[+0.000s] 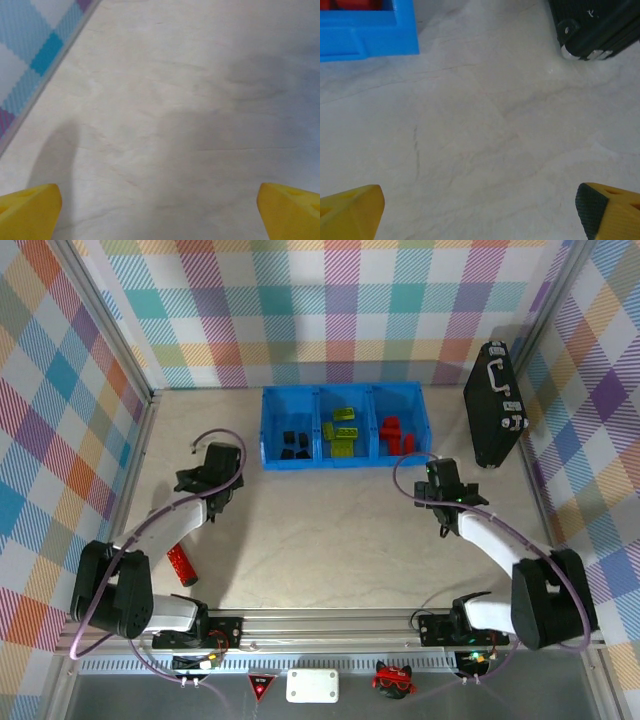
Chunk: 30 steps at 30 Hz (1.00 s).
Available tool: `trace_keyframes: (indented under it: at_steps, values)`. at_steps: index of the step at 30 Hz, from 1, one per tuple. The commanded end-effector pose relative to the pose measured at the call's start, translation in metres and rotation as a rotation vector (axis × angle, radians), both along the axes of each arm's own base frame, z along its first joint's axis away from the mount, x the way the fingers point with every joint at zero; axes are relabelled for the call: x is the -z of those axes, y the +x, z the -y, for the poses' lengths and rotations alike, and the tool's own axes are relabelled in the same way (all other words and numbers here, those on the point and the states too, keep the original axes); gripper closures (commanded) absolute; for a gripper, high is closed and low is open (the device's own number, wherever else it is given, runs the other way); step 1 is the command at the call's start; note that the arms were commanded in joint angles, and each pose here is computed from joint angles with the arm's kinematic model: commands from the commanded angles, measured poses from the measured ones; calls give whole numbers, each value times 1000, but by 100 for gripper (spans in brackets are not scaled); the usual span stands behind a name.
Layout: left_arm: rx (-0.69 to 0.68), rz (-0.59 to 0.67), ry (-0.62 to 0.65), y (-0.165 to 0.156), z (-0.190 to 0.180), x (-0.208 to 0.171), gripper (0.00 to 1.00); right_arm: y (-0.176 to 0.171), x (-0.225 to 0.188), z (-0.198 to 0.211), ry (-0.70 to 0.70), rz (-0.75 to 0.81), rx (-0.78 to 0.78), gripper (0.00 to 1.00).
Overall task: Sort the legos into containers by color
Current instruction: Reset both arms
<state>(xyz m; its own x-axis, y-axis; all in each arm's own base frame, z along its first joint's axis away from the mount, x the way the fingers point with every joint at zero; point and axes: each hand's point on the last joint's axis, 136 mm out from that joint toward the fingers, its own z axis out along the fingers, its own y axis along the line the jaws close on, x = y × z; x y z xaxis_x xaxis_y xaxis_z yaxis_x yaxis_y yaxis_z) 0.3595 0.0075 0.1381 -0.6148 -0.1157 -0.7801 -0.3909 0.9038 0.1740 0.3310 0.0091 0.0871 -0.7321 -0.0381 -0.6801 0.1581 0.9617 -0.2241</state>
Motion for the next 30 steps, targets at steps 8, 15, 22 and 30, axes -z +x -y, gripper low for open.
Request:
trace_keyframes:
  at_steps: [8, 15, 22, 30]
  values:
    - [32, 201, -107, 22, -50, 36, 0, 57, -32, -11, 61, 456, -154, 1]
    - [177, 235, -163, 28, -35, 39, 0, 65, -20, -20, 125, 447, -231, 1]
    - [274, 401, -266, 30, -12, 35, 0, 65, -5, -11, 226, 454, -243, 1]
    - [430, 409, -258, 33, 16, 50, 0, 67, -5, -7, 238, 445, -223, 1]
